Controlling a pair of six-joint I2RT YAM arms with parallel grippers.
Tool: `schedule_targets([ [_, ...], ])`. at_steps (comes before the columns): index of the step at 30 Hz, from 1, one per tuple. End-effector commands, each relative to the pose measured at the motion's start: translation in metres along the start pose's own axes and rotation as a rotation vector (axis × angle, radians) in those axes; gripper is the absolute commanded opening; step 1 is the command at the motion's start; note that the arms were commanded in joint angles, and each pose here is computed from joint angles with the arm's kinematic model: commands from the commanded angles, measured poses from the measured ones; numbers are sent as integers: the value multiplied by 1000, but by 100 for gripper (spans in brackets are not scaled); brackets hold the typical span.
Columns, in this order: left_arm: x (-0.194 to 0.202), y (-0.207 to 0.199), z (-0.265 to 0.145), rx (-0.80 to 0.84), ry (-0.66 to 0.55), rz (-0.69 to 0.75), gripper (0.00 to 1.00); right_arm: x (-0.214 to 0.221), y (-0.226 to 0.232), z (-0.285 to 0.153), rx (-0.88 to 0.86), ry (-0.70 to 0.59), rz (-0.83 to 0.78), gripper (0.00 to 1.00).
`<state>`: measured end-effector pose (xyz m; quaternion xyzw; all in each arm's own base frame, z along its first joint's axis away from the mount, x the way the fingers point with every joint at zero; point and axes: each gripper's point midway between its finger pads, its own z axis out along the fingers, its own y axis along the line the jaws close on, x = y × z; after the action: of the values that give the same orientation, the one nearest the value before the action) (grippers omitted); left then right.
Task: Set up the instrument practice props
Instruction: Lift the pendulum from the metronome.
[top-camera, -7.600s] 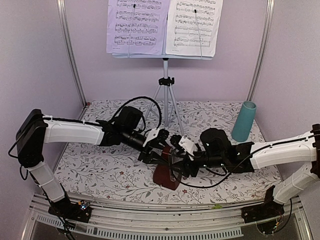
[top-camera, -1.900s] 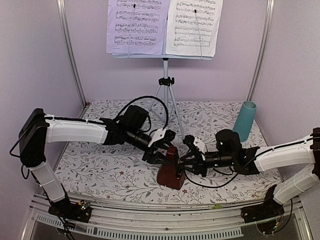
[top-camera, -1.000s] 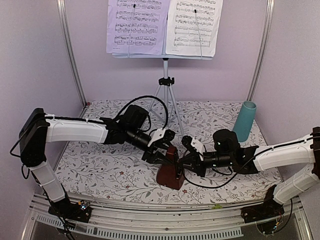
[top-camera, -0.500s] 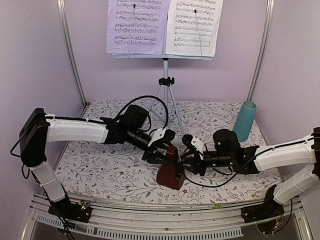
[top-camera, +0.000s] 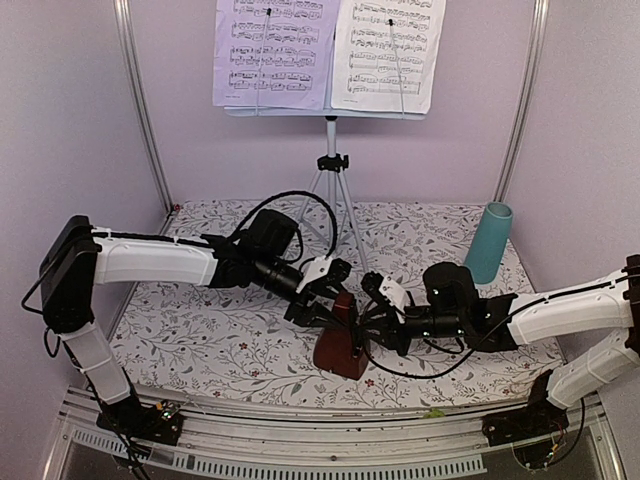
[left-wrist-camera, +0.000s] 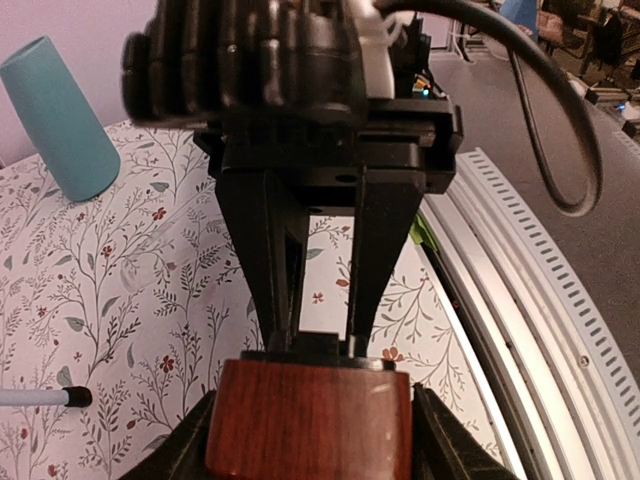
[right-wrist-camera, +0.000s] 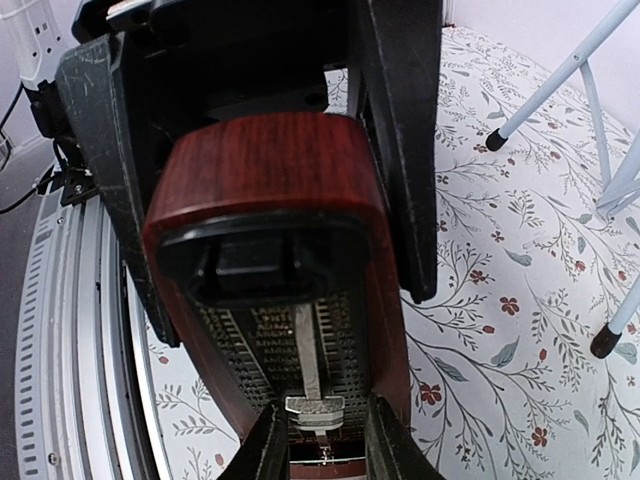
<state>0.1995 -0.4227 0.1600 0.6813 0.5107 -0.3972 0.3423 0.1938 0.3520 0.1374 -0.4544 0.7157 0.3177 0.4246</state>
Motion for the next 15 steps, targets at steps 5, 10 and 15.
schedule_targets([
  [5,40,-10,12,35,107,-92,0,-15,-2,2,29,-26,-6,24],
  [10,40,-11,13,38,108,-91,0,-21,-1,1,28,-40,-10,20],
  [15,42,-11,14,40,113,-97,0,-29,2,-2,15,-61,-18,20],
])
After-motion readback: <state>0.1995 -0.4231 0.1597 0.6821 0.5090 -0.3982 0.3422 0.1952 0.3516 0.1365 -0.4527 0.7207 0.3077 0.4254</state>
